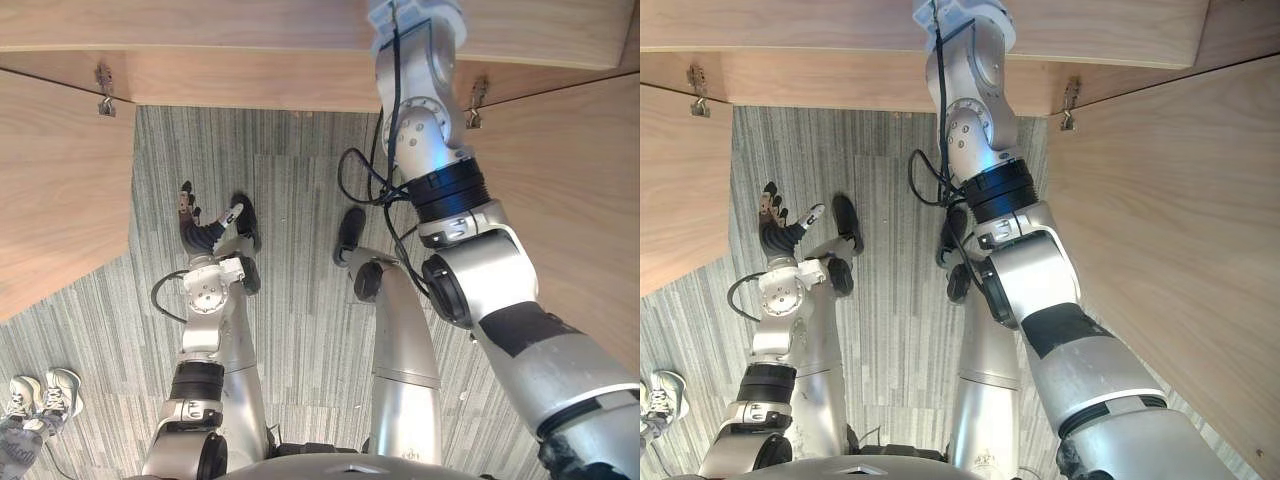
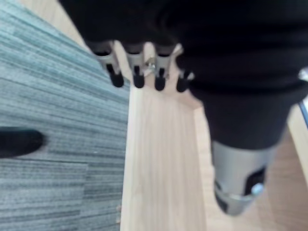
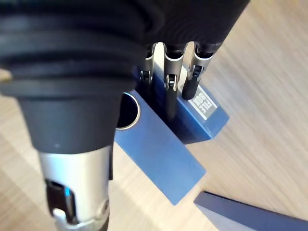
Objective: Walk over to the cabinet, pick up the folder, carry it to the office cabinet, place the folder inside the office cabinet, then close the office cabinet door
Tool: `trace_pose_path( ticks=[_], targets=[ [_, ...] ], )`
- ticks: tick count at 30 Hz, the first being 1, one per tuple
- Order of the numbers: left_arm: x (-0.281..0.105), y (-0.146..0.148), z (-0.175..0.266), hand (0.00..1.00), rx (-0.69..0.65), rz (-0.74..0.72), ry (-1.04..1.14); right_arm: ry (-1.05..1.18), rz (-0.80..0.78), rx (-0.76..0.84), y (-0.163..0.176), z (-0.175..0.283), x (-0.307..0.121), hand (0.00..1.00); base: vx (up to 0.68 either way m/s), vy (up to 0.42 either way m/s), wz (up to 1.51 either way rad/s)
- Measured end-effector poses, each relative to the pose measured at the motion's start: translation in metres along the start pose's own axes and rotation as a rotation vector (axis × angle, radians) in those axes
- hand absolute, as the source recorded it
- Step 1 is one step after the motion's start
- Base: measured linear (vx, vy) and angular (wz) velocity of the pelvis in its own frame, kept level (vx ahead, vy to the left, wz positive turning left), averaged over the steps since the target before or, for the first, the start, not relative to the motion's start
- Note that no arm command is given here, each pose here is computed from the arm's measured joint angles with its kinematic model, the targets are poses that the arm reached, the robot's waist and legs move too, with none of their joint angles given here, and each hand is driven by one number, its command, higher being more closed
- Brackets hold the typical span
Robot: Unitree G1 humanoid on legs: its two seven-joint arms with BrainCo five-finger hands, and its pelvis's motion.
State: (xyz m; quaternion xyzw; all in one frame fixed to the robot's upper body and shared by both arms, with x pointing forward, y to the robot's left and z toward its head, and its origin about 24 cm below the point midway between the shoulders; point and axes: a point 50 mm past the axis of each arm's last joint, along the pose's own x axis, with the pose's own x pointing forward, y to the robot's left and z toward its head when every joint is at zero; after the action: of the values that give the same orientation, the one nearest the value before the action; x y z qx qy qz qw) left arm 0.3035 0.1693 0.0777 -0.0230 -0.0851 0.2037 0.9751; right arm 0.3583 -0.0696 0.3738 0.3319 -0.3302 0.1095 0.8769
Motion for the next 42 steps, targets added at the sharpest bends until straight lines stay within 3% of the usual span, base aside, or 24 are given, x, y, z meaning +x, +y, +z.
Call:
trace_pose_path(
  ticks=[7, 20, 28, 42],
  targets=[
    [0.001, 0.006, -0.01, 0.0, 0.04, -0.02, 0.032, 0.025, 0.138, -0.173, 0.003, -0.003, -0.001, 0.0, 0.0, -0.032, -0.06],
    [0.003, 0.01, -0.016, 0.0, 0.067, -0.056, 0.053, 0.046, 0.243, -0.383, -0.01, -0.001, 0.001, 0.0, 0.0, -0.024, -0.02],
    [0.005, 0.014, -0.015, 0.0, 0.075, -0.073, 0.051, -0.014, 0.338, -0.741, -0.021, 0.004, -0.006, 0.0, 0.0, -0.019, 0.01],
    [0.012, 0.019, 0.001, 0.0, 0.05, -0.059, -0.011, -0.076, 0.262, -0.912, -0.055, 0.016, -0.027, 0.0, 0.01, -0.027, 0.0]
  ],
)
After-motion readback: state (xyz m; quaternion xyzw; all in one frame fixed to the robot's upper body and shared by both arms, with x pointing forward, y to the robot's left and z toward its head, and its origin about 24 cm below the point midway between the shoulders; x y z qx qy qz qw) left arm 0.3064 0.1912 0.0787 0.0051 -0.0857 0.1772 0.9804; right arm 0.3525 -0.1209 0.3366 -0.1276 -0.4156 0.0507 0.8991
